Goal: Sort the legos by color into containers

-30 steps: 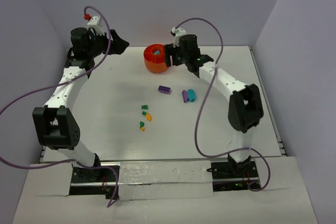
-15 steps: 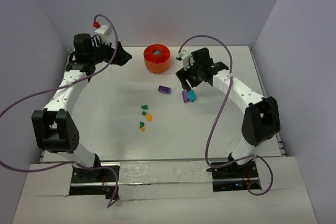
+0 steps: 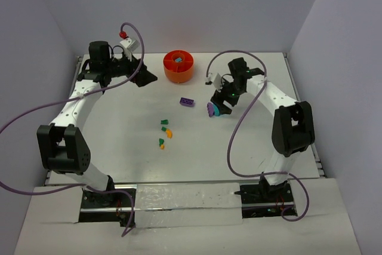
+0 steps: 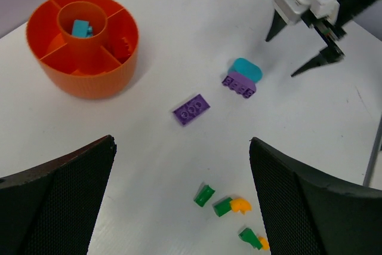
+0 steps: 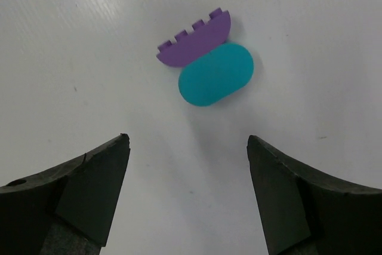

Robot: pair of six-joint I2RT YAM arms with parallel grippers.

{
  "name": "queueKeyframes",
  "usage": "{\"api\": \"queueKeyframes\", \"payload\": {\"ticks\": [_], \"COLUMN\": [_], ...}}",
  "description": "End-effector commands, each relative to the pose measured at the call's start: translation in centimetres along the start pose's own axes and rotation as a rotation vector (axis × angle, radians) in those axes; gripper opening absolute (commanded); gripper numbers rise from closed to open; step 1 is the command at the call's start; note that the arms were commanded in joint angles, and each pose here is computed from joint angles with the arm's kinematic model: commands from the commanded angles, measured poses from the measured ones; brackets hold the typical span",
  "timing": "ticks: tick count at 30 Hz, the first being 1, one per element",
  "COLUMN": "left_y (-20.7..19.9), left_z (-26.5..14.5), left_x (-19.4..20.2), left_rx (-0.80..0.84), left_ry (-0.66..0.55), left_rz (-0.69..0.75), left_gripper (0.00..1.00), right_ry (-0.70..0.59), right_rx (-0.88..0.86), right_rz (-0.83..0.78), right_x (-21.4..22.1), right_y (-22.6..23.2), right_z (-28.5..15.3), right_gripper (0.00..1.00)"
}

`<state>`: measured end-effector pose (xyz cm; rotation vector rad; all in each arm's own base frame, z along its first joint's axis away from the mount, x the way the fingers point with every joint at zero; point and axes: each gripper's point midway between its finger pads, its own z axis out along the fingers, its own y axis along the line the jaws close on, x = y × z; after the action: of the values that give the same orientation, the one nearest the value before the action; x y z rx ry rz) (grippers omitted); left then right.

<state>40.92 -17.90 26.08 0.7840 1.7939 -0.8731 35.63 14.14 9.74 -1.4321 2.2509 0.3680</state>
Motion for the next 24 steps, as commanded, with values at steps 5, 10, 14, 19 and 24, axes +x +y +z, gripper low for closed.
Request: {"api": "queueKeyframes", "payload": {"ticks": [5,10,14,19,24], "left_y": [-3.2,-2.9,-2.6,-2.2,-2.1], "left_z": [-0.4,-0.3,-0.1,0.4,0.9], "left_x": [-1.2,-0.8,-0.5,-0.2,0.0], "left_rx": [0.147,0.125,0.116,0.122,0.127], "left_ry": [-0.041,-0.029,-0.023,-0.017,-0.01], "left_rz": [0.093,0.09,0.077,0.061,0.06], "left_gripper": [0.99,0.99,0.99,0.99,0.99], "right_ry": [-0.16,-0.115,-0.095,-0.057,-0.017], "right_rx": [-0.193,-0.223,-0.236,-0.26,-0.295], "right_rz": [-0.352,-0.426,-0.439,-0.447,-0.464], "right_x": [-0.3,0.5,0.7,0.3,0.0], "right_y": [-2.7,-3.7,-3.8,-3.8,-3.5], "right_z": [-1.3,1.0,2.6,4.4,5.2], "right_gripper": [0.94,1.0,1.0,1.0,1.0]}}
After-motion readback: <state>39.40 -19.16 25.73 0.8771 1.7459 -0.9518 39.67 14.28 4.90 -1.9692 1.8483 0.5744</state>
